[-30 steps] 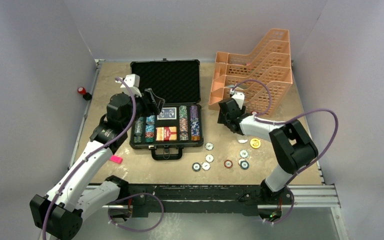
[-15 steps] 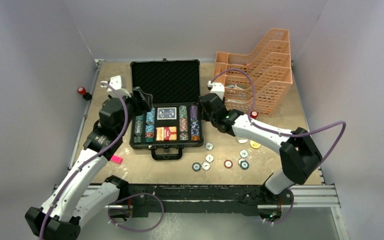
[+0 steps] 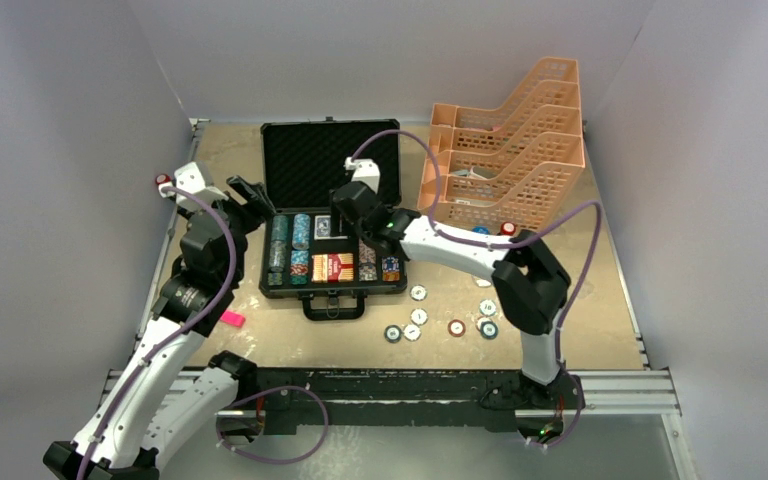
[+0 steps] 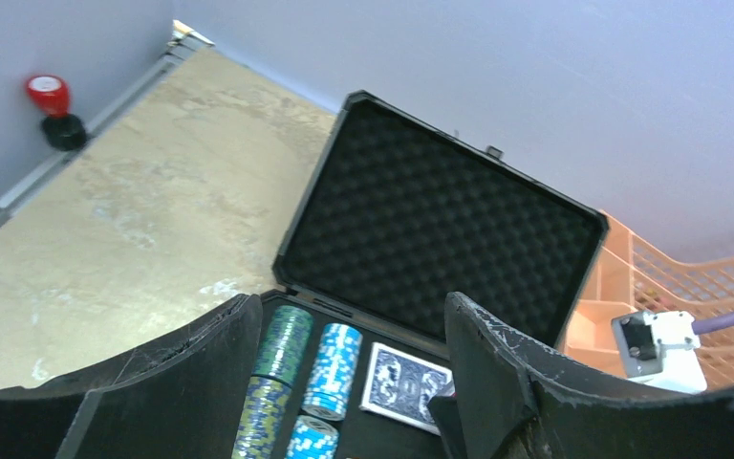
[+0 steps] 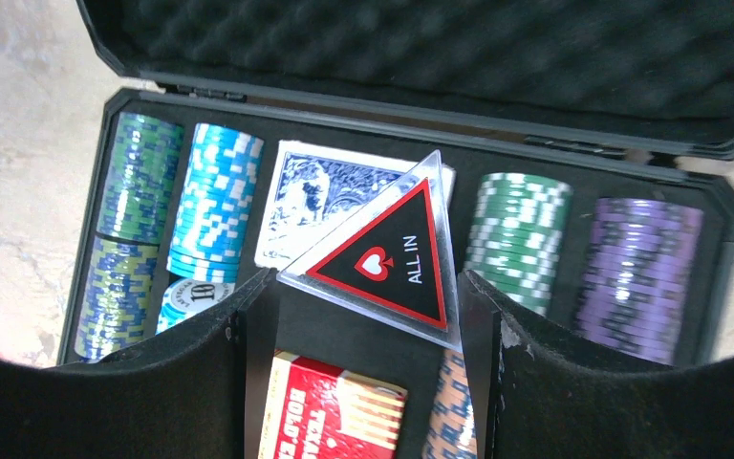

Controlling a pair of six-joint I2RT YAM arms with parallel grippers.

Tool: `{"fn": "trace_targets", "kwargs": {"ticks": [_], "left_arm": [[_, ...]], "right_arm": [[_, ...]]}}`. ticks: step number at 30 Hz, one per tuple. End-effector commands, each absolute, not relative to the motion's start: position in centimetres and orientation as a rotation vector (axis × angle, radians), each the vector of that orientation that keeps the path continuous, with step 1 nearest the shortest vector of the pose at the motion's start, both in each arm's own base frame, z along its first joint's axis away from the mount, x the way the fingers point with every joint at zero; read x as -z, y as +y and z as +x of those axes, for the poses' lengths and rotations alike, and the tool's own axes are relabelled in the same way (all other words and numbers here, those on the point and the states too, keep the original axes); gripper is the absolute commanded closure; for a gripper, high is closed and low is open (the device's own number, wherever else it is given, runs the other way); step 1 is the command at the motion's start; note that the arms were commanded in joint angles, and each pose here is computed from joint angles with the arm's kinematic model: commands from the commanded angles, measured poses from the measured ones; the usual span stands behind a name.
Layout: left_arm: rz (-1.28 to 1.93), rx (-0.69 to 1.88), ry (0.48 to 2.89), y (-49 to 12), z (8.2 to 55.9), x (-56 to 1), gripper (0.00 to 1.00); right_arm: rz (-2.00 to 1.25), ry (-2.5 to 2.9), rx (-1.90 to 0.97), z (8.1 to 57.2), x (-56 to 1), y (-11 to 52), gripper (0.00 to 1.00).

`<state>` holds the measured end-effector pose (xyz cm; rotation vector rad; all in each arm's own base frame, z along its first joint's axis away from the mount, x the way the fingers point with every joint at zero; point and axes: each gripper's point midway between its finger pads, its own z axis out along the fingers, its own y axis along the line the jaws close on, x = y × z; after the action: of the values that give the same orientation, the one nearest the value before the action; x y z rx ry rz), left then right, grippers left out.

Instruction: Pack up texas hold em set

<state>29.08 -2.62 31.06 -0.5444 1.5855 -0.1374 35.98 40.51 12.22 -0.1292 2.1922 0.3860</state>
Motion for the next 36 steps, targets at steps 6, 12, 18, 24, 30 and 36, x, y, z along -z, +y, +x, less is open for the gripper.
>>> {"fn": "trace_targets", "kwargs": {"ticks": [6, 12, 18, 24, 30, 36], "left_arm": [[-0.660, 0.052, 1.531, -0.2, 28.3, -31.2, 0.30], [-0.656, 0.052, 1.534, -0.2, 28.3, -31.1, 0.30], [-0.655, 0.049, 1.534, -0.2, 28.3, -31.2, 0.30], [-0.641, 0.062, 1.547, -0.5, 28.5, -31.0, 0.29], [-0.636, 0.072, 1.551, -0.7, 28.6, -31.0, 0.28], [-0.622, 0.086, 1.558, -1.0, 28.7, -31.0, 0.28]], "right_arm": [[-0.133, 2.155, -0.407, 37.3, -13.4, 43.6, 0.34], [-0.132, 2.169, -0.360, 37.6, -12.3, 43.6, 0.34], [-0.159, 2.202, -0.351, 37.5, -11.7, 44.0, 0.31], [-0.150, 2.198, -0.405, 36.8, -13.4, 43.9, 0.21], [-0.141, 2.124, -0.523, 35.7, -18.1, 43.3, 0.19], [-0.030, 2.071, -0.421, 35.1, -20.8, 37.9, 0.20]]}}
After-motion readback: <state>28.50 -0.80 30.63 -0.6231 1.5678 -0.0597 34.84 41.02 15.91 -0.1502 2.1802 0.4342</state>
